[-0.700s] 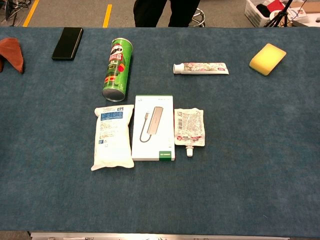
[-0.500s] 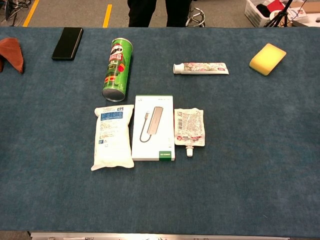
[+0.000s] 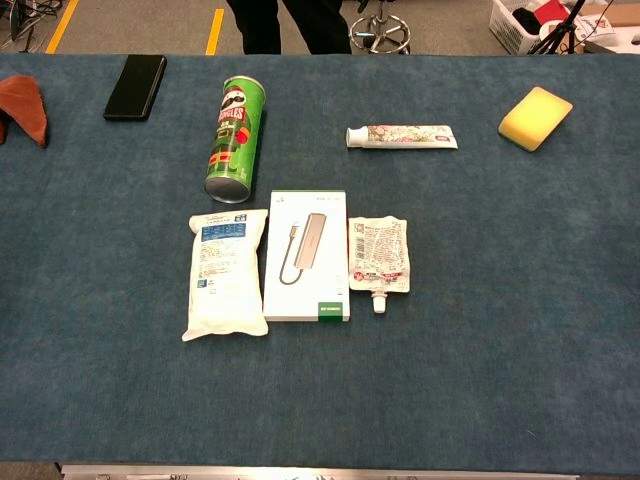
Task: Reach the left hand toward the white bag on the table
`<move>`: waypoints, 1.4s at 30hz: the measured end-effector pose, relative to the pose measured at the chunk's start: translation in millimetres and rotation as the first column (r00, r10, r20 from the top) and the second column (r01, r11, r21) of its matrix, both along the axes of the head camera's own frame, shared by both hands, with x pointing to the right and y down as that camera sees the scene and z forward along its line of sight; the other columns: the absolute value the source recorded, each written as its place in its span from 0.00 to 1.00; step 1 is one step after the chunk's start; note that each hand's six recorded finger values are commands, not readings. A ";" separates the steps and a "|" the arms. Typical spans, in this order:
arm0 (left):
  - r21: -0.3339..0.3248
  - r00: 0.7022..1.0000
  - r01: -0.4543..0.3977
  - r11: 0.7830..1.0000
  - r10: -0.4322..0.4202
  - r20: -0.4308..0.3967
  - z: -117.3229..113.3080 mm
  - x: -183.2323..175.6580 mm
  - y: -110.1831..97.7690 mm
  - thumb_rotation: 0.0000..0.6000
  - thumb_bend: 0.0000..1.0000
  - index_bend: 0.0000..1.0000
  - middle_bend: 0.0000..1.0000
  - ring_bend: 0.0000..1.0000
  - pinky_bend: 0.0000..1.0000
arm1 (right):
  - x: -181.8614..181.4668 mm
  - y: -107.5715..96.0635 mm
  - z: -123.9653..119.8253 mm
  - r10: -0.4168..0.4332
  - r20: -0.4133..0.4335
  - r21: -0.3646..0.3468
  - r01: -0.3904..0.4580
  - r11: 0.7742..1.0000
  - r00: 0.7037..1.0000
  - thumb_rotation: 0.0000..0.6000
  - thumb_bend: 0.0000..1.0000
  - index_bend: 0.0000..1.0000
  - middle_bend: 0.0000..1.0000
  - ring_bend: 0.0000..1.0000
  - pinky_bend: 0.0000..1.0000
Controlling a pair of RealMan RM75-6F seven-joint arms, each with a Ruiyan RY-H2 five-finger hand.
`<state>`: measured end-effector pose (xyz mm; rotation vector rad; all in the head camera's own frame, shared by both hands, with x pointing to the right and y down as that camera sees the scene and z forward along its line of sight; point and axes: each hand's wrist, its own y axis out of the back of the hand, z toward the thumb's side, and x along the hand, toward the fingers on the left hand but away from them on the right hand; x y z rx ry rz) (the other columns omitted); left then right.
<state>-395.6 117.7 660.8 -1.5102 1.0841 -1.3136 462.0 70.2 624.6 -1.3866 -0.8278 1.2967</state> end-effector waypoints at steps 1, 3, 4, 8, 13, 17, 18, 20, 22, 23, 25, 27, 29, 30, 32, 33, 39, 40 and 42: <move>-0.002 1.000 0.003 1.000 -0.003 0.001 0.5 -0.7 0.0 1.00 0.13 0.44 0.36 0.29 0.40 | 0.5 -0.3 0.2 0.003 -0.002 -0.001 -0.003 1.000 1.000 1.00 0.00 0.37 0.34 0.16 0.00; -0.006 1.000 0.007 1.000 -0.007 0.000 1.3 -1.4 0.2 1.00 0.13 0.44 0.36 0.29 0.40 | 0.5 -0.2 0.4 0.004 -0.003 -0.002 -0.004 1.000 1.000 1.00 0.00 0.37 0.34 0.16 0.00; -0.005 1.000 0.004 1.000 -0.004 0.000 1.1 -0.8 0.3 1.00 0.13 0.44 0.36 0.29 0.40 | -0.2 0.2 0.3 0.002 -0.002 -0.003 -0.002 1.000 1.000 1.00 0.00 0.37 0.34 0.16 0.00; 0.003 1.000 -0.006 1.000 0.006 -0.008 -1.1 2.2 0.9 1.00 0.13 0.44 0.36 0.29 0.40 | -2.9 2.1 -0.1 -0.008 0.002 -0.003 0.008 1.000 1.000 1.00 0.00 0.37 0.34 0.16 0.00; 0.007 1.000 -0.006 1.000 0.006 -0.006 -2.0 1.4 0.2 1.00 0.13 0.44 0.36 0.29 0.39 | -1.7 1.8 1.7 -0.003 -0.002 -0.012 0.003 1.000 1.000 1.00 0.00 0.37 0.34 0.16 0.00; 0.011 1.000 -0.013 1.000 0.013 -0.009 -2.7 2.2 0.1 1.00 0.13 0.44 0.36 0.29 0.32 | -2.0 1.9 2.6 -0.003 -0.003 -0.017 0.003 1.000 1.000 1.00 0.00 0.37 0.34 0.16 0.00; 0.014 1.000 -0.016 1.000 0.016 -0.013 -3.2 2.8 0.1 1.00 0.13 0.44 0.36 0.28 0.30 | -2.1 2.1 2.6 -0.003 -0.002 -0.017 0.003 1.000 1.000 1.00 0.00 0.37 0.34 0.16 0.00; 0.017 1.000 -0.019 1.000 0.019 -0.020 -3.9 3.4 0.0 1.00 0.13 0.44 0.36 0.28 0.26 | -2.1 2.0 2.7 -0.003 -0.002 -0.018 0.003 1.000 1.000 1.00 0.00 0.37 0.34 0.16 0.00; 0.021 0.999 -0.021 1.000 0.022 -0.033 -4.7 4.0 -0.2 1.00 0.13 0.46 0.37 0.28 0.22 | -1.8 2.1 3.0 -0.002 -0.003 -0.019 0.002 1.000 1.000 1.00 0.00 0.37 0.34 0.16 0.00; 0.023 0.999 -0.022 0.999 0.023 -0.041 -5.2 4.5 -0.3 1.00 0.13 0.48 0.38 0.28 0.22 | -1.7 2.0 3.1 -0.001 -0.003 -0.020 0.001 1.000 1.000 1.00 0.00 0.37 0.34 0.16 0.00; 0.027 0.998 -0.026 0.999 0.028 -0.062 -6.3 5.8 -0.4 1.00 0.13 0.53 0.44 0.29 0.21 | -1.5 2.0 3.3 -0.001 -0.004 -0.021 0.000 1.000 1.000 1.00 0.00 0.37 0.34 0.16 0.00; 0.029 0.996 -0.027 0.999 0.030 -0.084 -7.0 6.5 -0.8 0.95 0.10 0.61 0.52 0.33 0.21 | -1.2 2.1 3.2 0.000 -0.006 -0.022 0.000 1.000 1.000 1.00 0.00 0.37 0.34 0.16 0.00; 0.025 0.994 -0.024 0.999 0.027 -0.102 -7.0 6.6 -1.1 0.85 0.05 0.70 0.61 0.40 0.22 | -1.3 2.1 3.1 0.000 -0.006 -0.021 -0.001 1.000 1.000 1.00 0.00 0.37 0.34 0.16 0.00; 0.020 0.993 -0.021 1.000 0.024 -0.113 -6.9 6.5 -1.2 0.83 0.03 0.73 0.65 0.43 0.22 | -1.4 2.2 3.1 0.001 -0.006 -0.021 -0.001 1.000 1.000 1.00 0.00 0.37 0.34 0.16 0.00; 0.011 0.992 -0.018 1.000 0.020 -0.121 -6.9 6.3 -1.2 0.79 0.01 0.79 0.72 0.49 0.22 | -1.4 2.3 3.5 0.000 -0.007 -0.022 -0.001 1.000 1.000 1.00 0.00 0.37 0.34 0.16 0.00; 0.008 0.992 -0.018 1.000 0.018 -0.126 -7.0 6.4 -1.3 0.75 0.00 0.81 0.75 0.51 0.23 | -1.4 2.4 3.8 0.000 -0.007 -0.024 -0.001 1.000 1.000 1.00 0.00 0.37 0.34 0.16 0.00; 0.005 0.986 -0.030 1.000 0.030 -0.162 -9.5 9.2 -1.4 0.43 0.00 0.90 0.87 0.61 0.32 | -1.2 2.5 5.7 0.001 -0.011 -0.030 -0.002 1.000 1.000 1.00 0.00 0.37 0.34 0.16 0.00; 0.003 0.985 -0.033 0.999 0.033 -0.169 -9.7 9.6 -1.2 0.42 0.00 0.91 0.88 0.62 0.32 | -1.3 2.5 5.8 0.002 -0.011 -0.031 -0.002 1.000 1.000 1.00 0.00 0.37 0.34 0.16 0.00; -0.008 0.982 -0.041 0.999 0.038 -0.185 -9.7 9.9 -0.5 0.40 0.00 0.91 0.88 0.62 0.33 | -1.3 2.5 5.8 0.002 -0.012 -0.031 -0.003 1.000 1.000 1.00 0.00 0.37 0.34 0.16 0.00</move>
